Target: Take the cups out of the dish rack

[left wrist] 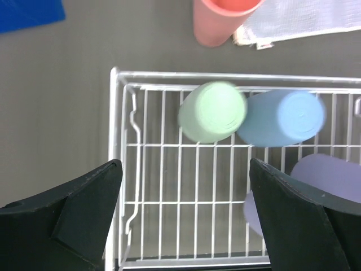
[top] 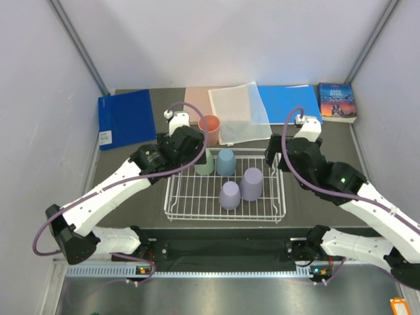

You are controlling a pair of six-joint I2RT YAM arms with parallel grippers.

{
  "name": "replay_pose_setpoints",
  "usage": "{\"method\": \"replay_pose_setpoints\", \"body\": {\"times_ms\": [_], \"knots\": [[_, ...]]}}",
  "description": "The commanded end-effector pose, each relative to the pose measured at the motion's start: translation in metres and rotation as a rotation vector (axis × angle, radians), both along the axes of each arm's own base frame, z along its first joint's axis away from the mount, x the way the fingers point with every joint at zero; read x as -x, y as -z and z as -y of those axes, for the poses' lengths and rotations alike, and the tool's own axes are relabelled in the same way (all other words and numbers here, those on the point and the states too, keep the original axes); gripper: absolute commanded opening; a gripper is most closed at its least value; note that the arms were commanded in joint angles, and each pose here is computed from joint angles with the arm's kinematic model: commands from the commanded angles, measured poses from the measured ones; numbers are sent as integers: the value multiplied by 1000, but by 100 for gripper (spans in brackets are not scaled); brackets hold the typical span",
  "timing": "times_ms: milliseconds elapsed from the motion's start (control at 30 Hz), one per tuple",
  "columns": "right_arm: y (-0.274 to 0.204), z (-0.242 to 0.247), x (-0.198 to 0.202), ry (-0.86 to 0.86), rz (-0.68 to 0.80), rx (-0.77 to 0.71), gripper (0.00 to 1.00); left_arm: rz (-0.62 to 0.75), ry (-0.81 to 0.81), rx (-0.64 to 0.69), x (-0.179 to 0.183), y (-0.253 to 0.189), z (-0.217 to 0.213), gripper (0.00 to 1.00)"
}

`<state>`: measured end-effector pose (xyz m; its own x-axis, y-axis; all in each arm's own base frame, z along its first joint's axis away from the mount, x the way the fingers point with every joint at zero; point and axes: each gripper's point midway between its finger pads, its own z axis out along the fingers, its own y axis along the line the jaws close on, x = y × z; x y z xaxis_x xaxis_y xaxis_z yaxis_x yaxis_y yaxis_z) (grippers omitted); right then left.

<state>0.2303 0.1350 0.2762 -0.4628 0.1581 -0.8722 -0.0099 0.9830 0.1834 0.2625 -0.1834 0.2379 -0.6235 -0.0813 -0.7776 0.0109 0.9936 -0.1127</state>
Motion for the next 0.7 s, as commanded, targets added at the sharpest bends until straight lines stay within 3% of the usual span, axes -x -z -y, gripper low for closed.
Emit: {"method": "replay_pose_setpoints", "body": {"times_ms": [0,133,300,667], "knots": [[-14,-23,-15,-47,25,-17,100,64,61,24,-15,-29,38,99],[-20,-26,-16,-54,52,-42,100,99,116,17,-25,-41,79,99],[-23,-21,-16,-55,60,-10,100,61,142,-46,-43,-17,111,99],[-43,-6,-10,-33,112,-35,100,2,160,-99,-55,33,130,99]]}}
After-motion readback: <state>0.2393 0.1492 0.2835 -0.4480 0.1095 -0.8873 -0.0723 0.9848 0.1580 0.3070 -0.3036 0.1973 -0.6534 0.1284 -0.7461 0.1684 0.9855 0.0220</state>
